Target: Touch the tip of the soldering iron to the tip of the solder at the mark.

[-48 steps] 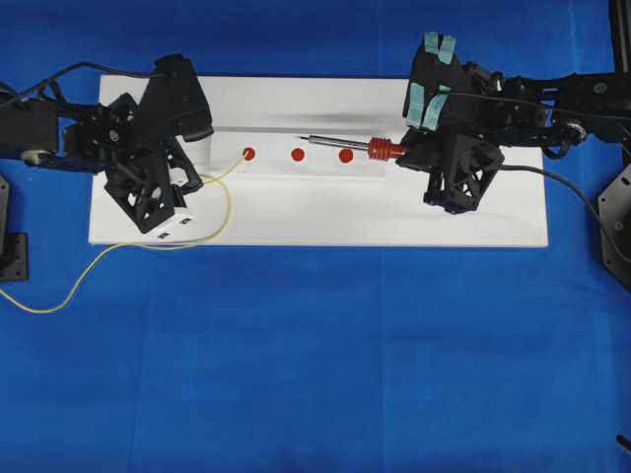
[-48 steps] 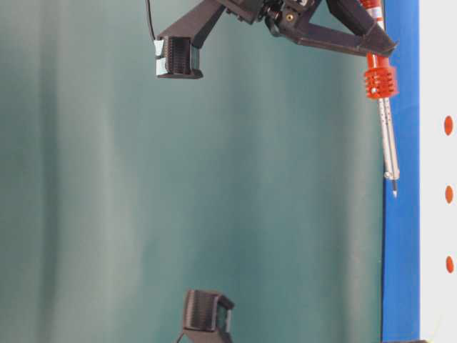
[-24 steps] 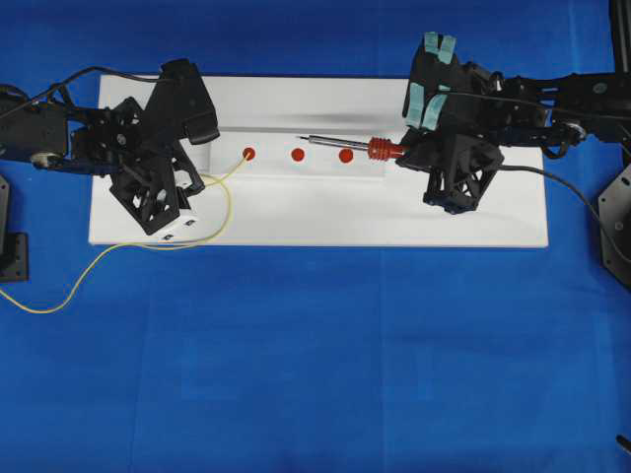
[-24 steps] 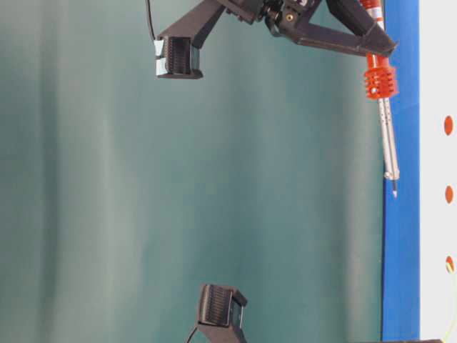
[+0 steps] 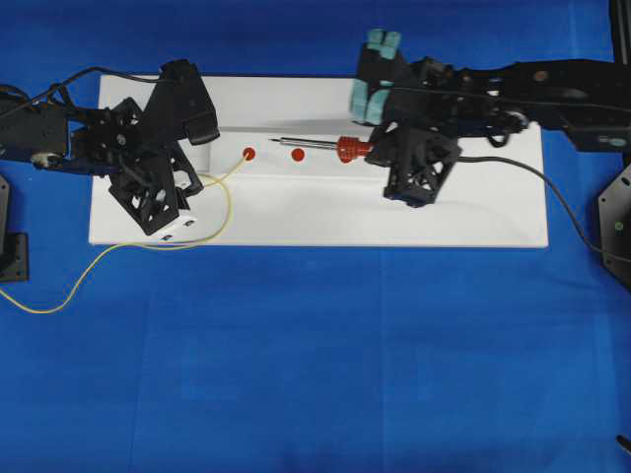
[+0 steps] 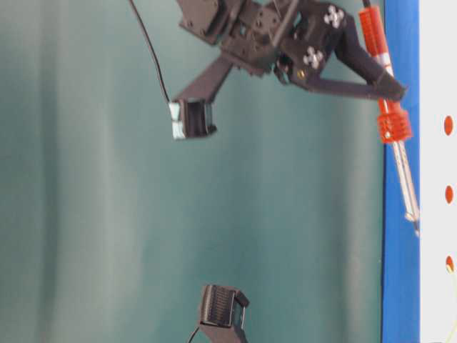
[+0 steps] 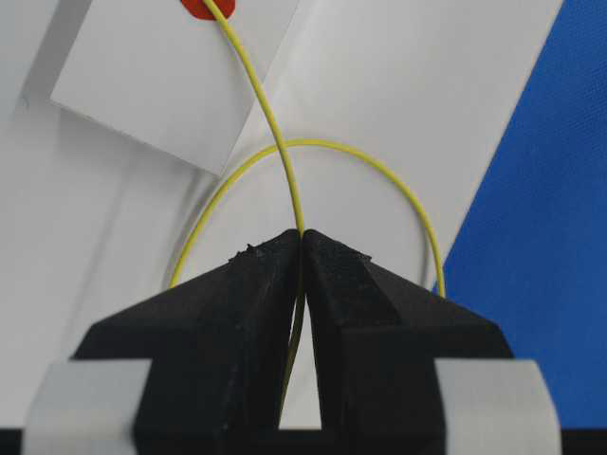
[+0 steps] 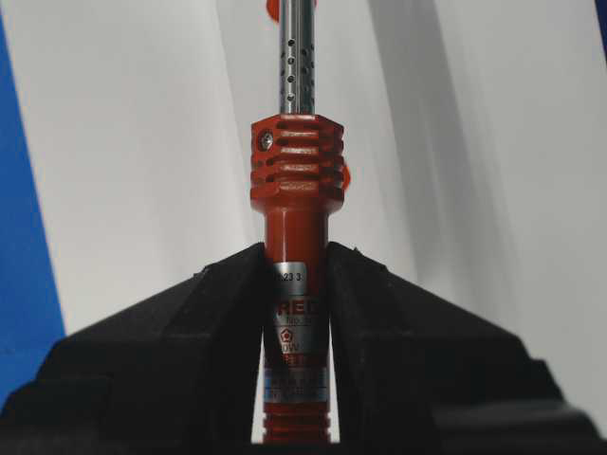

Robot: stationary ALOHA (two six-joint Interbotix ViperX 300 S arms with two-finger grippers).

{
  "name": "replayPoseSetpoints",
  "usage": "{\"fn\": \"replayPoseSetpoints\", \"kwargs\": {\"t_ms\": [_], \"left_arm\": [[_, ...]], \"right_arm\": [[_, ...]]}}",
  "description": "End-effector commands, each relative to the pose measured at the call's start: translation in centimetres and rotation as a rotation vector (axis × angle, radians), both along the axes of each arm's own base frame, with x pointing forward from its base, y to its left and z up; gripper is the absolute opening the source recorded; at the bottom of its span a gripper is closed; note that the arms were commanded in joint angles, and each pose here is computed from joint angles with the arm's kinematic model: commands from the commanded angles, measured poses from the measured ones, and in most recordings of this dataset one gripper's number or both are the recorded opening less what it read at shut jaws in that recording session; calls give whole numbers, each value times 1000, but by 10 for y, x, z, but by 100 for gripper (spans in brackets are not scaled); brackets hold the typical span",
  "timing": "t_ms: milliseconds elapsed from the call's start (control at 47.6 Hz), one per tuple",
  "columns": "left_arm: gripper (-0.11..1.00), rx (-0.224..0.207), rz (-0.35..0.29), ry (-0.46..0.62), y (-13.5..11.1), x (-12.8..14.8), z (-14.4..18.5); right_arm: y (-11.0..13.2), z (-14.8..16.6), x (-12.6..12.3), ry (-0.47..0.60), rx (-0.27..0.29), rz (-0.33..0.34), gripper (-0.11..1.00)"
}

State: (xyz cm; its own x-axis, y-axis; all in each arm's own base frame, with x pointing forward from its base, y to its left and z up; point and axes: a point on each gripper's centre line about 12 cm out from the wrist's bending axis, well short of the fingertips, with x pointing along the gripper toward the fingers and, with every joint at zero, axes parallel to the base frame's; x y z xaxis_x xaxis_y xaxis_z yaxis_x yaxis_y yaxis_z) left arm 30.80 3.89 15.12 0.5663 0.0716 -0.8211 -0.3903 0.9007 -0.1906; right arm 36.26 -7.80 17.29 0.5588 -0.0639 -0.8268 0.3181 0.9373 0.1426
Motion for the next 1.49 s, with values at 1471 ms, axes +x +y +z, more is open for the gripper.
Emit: {"fn": "replayPoseSetpoints", "kwargs": {"t_ms": [1471], "left_arm": [[4,9,-12,7,1,5,9]], "right_arm": [[4,1,31,-5,-11,37,6]]}}
